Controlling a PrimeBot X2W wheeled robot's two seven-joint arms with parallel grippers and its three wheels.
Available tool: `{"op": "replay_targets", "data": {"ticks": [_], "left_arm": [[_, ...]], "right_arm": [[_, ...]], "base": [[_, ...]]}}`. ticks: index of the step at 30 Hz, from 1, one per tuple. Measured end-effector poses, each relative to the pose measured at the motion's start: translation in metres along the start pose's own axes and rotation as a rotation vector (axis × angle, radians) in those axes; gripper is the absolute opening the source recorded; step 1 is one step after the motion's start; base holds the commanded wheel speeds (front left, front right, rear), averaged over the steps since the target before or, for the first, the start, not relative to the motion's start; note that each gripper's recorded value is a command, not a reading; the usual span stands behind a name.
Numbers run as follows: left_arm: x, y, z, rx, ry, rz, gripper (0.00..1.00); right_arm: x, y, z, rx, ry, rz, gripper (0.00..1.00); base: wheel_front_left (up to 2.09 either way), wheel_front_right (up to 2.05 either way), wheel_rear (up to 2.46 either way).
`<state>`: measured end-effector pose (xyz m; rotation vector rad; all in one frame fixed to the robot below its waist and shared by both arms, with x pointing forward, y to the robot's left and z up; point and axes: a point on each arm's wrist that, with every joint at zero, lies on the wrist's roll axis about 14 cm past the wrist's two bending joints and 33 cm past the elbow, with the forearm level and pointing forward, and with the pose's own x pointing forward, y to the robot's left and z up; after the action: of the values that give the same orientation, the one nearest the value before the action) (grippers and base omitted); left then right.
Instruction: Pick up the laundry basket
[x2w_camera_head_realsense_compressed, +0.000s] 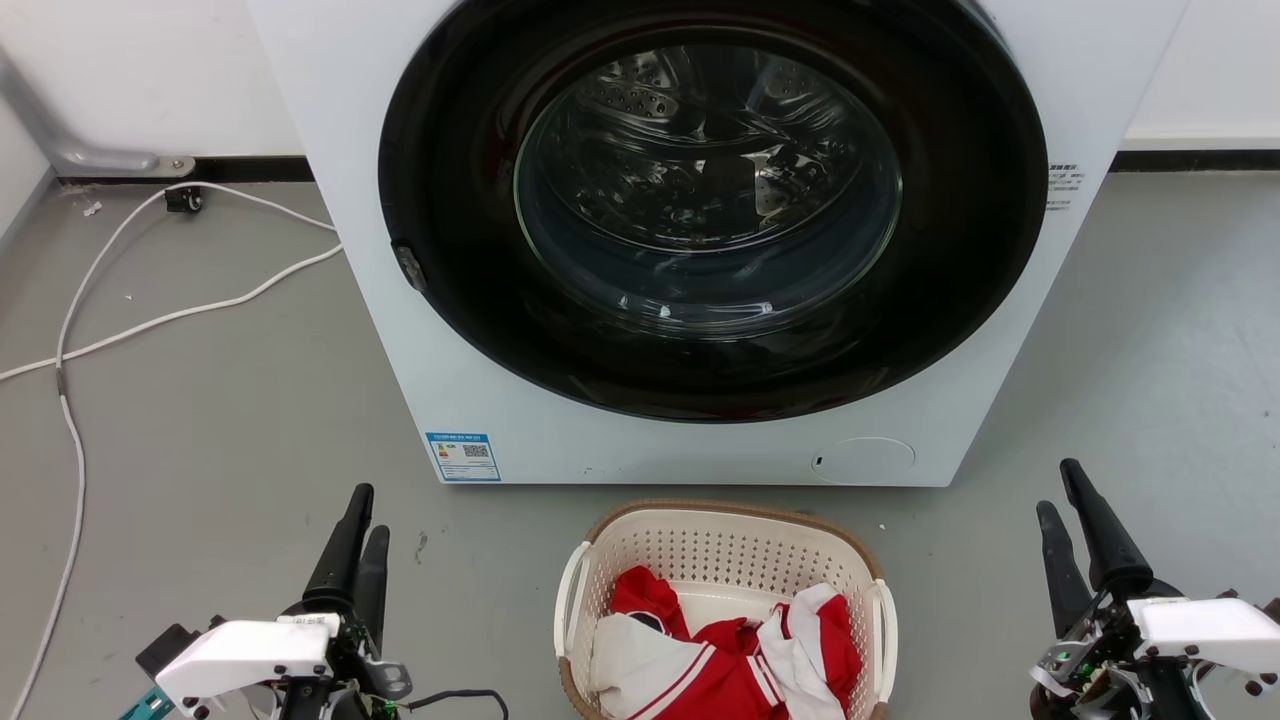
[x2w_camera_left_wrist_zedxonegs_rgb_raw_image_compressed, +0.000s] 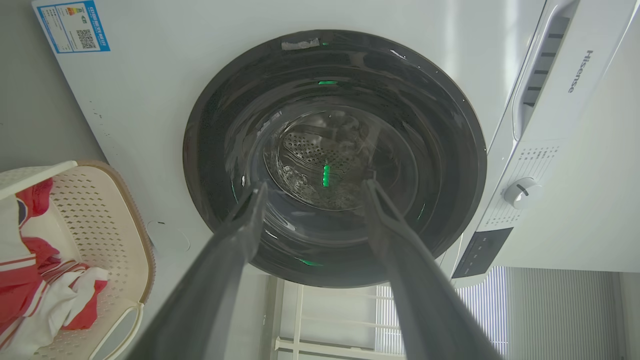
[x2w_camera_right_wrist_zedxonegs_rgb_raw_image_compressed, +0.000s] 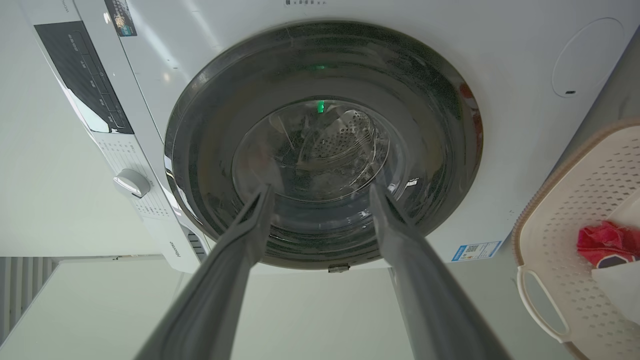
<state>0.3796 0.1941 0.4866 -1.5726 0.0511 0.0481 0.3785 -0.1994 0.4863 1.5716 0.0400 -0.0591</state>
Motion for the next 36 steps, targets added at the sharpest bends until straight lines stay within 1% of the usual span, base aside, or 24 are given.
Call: {"op": "replay_targets", "data": {"ticks": [6,10,16,27,36], "left_arm": [[0.001,-0.005,-0.004,0.045,-0.003,-0.014,1.0],[0.001,-0.009,-0.007,0.128,0.0,-0.024,1.0],[0.002,-0.017,-0.01,0.288,0.001,-0.049,1.0],[0.002,-0.028,-0.02,0.535,0.007,-0.09,1.0],[0.001,-0.031,-0.028,0.71,0.014,-0.113,1.0]], "right_arm": [[-0.002,-0.001,-0.002,-0.051,-0.007,-0.003,1.0],[-0.001,0.003,0.0,-0.129,-0.017,0.006,1.0],[-0.001,0.011,0.001,-0.291,-0.028,0.028,1.0],[-0.004,0.022,-0.003,-0.614,-0.032,0.063,1.0],[-0.006,0.027,-0.009,-0.809,-0.027,0.088,1.0]], "base": [[0.0,0.0,0.0],[0.0,0.0,0.0],[0.0,0.0,0.0],[0.0,0.0,0.0],[0.0,0.0,0.0]]}}
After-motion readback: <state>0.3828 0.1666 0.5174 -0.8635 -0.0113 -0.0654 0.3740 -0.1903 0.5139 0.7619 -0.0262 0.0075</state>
